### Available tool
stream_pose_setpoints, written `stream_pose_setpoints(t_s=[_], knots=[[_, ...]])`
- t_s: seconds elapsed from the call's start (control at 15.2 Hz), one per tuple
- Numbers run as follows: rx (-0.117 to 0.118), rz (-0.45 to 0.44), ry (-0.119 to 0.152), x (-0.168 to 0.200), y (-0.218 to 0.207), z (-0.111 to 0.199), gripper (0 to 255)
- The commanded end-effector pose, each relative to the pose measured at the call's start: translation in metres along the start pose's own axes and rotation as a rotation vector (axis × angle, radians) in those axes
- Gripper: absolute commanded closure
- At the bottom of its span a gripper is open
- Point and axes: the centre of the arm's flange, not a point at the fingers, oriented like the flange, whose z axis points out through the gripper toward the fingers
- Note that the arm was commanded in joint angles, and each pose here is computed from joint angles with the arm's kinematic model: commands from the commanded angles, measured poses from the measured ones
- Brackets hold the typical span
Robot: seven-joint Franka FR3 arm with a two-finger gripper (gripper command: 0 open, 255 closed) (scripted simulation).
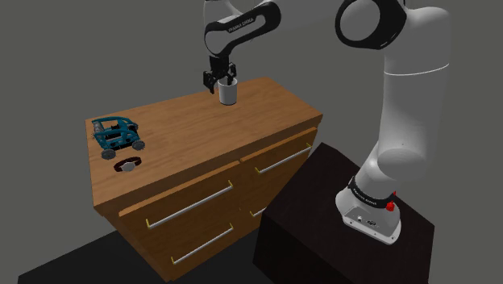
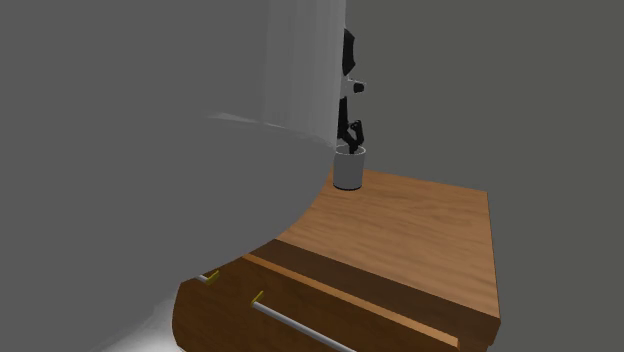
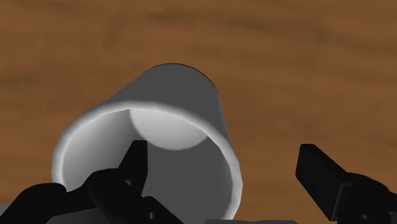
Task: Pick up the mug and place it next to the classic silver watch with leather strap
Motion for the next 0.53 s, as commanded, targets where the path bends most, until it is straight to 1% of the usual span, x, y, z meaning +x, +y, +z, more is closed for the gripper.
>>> stream_pose_setpoints(t_s=[0.0,0.4,0.46], knots=[[0.0,0.0,0.001,-0.0001,-0.0001,0.0025,0],[0.0,0.0,0.001,-0.0001,-0.0001,0.0025,0],[0.0,0.0,0.001,-0.0001,-0.0001,0.0025,255]])
